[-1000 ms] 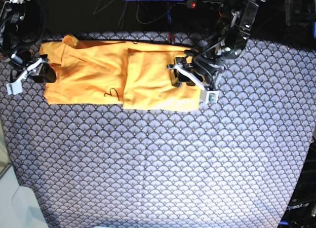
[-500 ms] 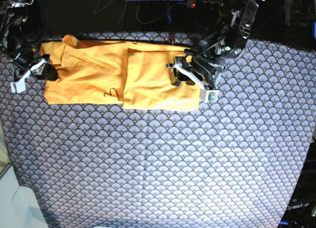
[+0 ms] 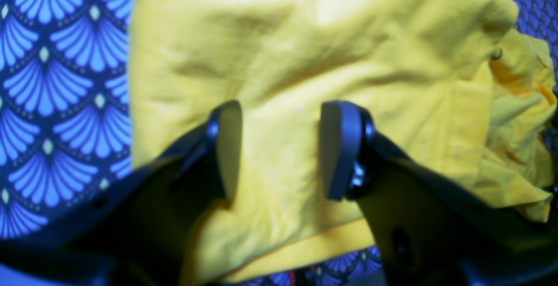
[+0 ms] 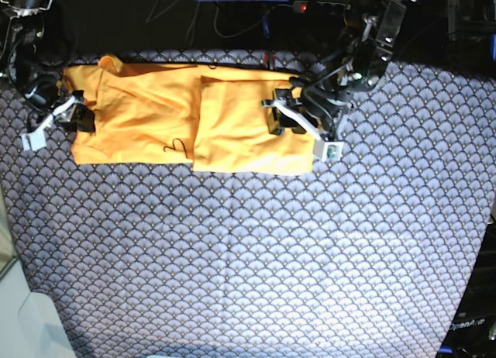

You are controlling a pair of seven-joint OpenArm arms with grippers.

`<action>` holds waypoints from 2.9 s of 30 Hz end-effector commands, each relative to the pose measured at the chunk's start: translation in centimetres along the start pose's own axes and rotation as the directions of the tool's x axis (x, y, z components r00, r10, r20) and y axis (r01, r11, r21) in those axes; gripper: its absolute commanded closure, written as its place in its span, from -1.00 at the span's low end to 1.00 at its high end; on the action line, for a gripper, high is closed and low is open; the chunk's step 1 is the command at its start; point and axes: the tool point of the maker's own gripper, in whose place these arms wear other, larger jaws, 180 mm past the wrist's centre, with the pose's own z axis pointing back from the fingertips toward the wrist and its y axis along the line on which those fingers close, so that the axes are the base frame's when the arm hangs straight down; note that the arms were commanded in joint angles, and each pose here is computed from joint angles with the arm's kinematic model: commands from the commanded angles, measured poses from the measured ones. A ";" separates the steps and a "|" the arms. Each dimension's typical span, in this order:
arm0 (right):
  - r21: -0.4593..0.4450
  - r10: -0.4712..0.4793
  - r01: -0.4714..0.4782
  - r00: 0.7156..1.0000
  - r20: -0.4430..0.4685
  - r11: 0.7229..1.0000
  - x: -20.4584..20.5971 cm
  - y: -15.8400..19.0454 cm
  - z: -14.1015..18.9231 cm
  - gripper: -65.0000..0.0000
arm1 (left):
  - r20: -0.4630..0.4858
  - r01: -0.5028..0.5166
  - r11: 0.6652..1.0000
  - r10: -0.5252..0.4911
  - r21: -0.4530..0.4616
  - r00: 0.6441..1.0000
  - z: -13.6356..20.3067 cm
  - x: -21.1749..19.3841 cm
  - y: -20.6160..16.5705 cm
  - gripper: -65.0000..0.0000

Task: Fold the T-shirt properly
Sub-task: 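Release the folded end and hold the left gripper beside the shirt, then grasp the strip's end with the right gripper and lift it, then fold the lifted end over onto the shirt with the right gripper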

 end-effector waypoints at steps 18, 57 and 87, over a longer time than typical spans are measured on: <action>-0.006 0.015 -0.016 1.000 -0.024 1.000 -0.4 -0.1 0.2 1.00 | 0.096 0.022 0.999 -0.018 -0.038 0.995 0.3 3.9 -1.2 0.11; 0.387 0.501 -0.514 0.853 0.143 0.765 2.5 21.9 0.9 1.00 | 0.188 -0.007 0.998 -0.003 0.056 0.982 3.6 6.4 2.8 0.11; 0.597 0.593 -0.635 0.745 0.306 0.490 4.2 35.1 -1.9 1.00 | 0.226 -0.147 0.953 0.088 0.263 0.970 7.0 5.5 11.8 0.11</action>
